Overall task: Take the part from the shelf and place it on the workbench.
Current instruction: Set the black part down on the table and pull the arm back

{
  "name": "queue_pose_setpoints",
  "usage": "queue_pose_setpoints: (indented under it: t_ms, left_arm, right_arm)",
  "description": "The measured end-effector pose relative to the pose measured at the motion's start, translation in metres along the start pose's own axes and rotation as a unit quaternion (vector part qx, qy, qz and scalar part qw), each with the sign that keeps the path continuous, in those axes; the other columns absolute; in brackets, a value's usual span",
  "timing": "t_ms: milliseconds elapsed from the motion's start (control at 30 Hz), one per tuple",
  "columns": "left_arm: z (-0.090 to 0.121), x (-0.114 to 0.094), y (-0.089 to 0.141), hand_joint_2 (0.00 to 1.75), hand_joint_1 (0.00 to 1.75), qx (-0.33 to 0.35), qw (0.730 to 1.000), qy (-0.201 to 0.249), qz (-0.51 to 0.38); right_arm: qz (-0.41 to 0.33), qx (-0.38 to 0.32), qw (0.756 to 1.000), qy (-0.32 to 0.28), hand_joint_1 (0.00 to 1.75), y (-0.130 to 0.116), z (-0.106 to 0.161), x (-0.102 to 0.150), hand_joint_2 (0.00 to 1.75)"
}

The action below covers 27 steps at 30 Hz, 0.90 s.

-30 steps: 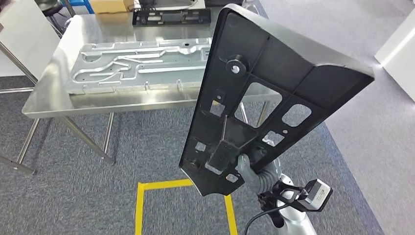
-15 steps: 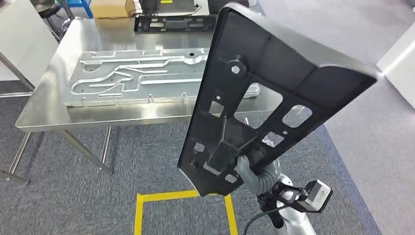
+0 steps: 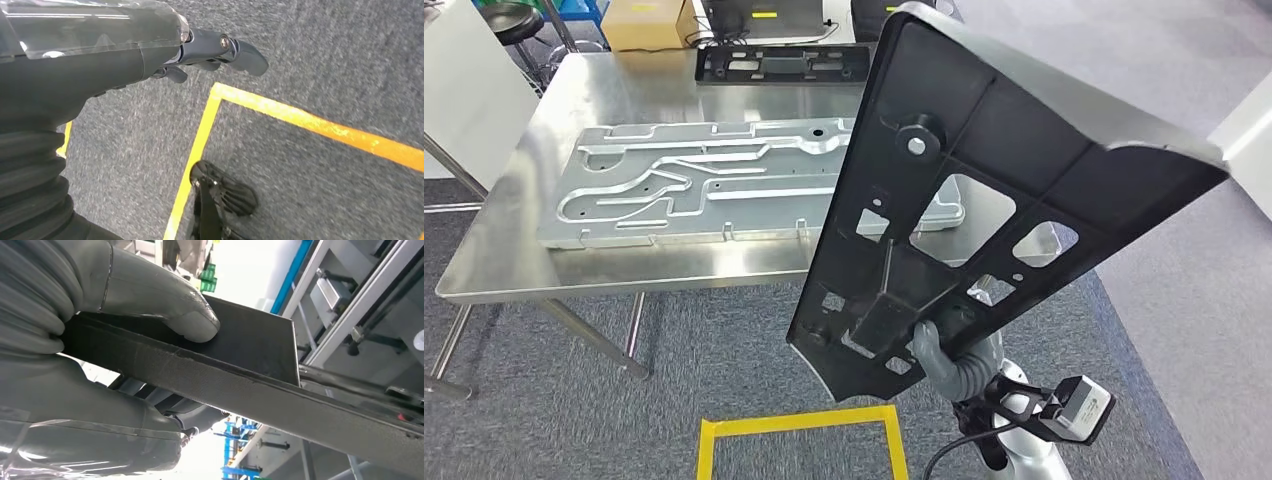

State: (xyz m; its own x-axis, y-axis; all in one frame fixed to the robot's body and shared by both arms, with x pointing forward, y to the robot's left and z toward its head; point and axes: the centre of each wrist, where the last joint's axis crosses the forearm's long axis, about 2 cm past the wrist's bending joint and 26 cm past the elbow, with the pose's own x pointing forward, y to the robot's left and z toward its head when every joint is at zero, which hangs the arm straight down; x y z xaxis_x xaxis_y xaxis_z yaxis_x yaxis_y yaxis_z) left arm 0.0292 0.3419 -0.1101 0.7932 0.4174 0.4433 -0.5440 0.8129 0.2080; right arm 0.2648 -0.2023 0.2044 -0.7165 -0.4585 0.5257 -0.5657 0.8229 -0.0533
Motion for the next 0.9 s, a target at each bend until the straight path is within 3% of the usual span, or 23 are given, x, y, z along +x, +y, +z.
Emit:
queue_pose_setpoints:
  t_ms: [300, 467, 700, 900]
  left_arm:
    - [0.0, -0.001, 0.004, 1.75, 0.0, 0.003, 1.0, 0.0, -0.001]
    - [0.0, -0.002, 0.005, 1.75, 0.0, 0.005, 1.0, -0.002, -0.003]
    - [-0.002, 0.003, 0.006, 1.75, 0.0, 0.0, 1.0, -0.012, -0.005]
    - [-0.004, 0.007, 0.007, 1.75, 0.0, -0.009, 1.0, -0.016, -0.009]
  right_arm:
    - [0.01, -0.004, 1.0, -0.005, 1.75, -0.002, -0.003, 0.001, 1.75]
    - [0.061, -0.013, 0.998, -0.015, 1.75, -0.014, -0.014, 0.004, 1.75]
    - [0.22, -0.057, 0.974, -0.022, 1.75, -0.065, -0.035, 0.003, 1.75]
    - [0.405, -0.087, 0.91, -0.001, 1.75, -0.12, -0.059, 0.001, 1.75]
